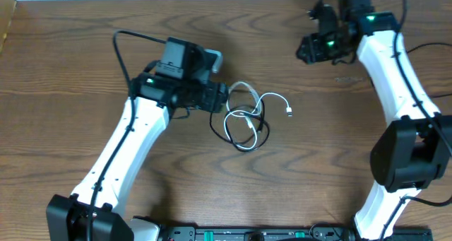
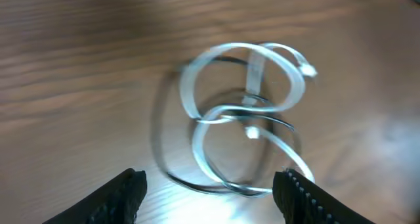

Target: Untangle cables

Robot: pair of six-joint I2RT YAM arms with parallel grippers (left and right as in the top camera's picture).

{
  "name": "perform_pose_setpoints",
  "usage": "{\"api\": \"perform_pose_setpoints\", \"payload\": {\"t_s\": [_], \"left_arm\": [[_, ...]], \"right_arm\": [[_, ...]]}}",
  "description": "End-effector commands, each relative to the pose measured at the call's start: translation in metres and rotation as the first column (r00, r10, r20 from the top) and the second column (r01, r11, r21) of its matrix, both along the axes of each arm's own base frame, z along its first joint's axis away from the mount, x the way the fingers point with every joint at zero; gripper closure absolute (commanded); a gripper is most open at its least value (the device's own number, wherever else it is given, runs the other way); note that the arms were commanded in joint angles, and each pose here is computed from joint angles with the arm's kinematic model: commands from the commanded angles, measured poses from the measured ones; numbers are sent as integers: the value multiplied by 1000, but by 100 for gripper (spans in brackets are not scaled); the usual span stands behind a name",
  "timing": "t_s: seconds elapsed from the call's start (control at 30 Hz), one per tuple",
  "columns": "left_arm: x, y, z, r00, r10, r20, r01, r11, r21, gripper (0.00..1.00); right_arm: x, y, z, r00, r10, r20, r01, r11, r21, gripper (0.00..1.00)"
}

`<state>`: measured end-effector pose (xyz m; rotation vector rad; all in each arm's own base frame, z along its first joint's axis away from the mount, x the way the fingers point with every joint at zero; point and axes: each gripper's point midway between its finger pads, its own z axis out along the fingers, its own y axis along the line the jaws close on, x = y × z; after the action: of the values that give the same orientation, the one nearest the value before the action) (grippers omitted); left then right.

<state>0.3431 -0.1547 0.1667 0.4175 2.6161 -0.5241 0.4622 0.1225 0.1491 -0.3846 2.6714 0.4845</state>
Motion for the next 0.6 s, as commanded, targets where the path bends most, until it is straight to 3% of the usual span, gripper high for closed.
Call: {"api": "perform_pose_setpoints", "payload": {"t_s": [0.0, 0.27, 0.57], "left_arm": [[13, 40, -5, 986, 166, -2, -166, 985, 56, 33], [19, 82, -8, 920, 385, -76, -385, 923, 23, 33], [14, 90, -11, 904, 413, -106, -412, 911, 34, 34]], "right_arm": [[-11, 29, -10, 997, 80, -19, -81, 997, -16, 49], [-43, 91, -26, 972, 224, -74, -227, 974, -25, 48], [-62, 113, -90, 939, 271, -212, -293, 953, -80, 49]]}}
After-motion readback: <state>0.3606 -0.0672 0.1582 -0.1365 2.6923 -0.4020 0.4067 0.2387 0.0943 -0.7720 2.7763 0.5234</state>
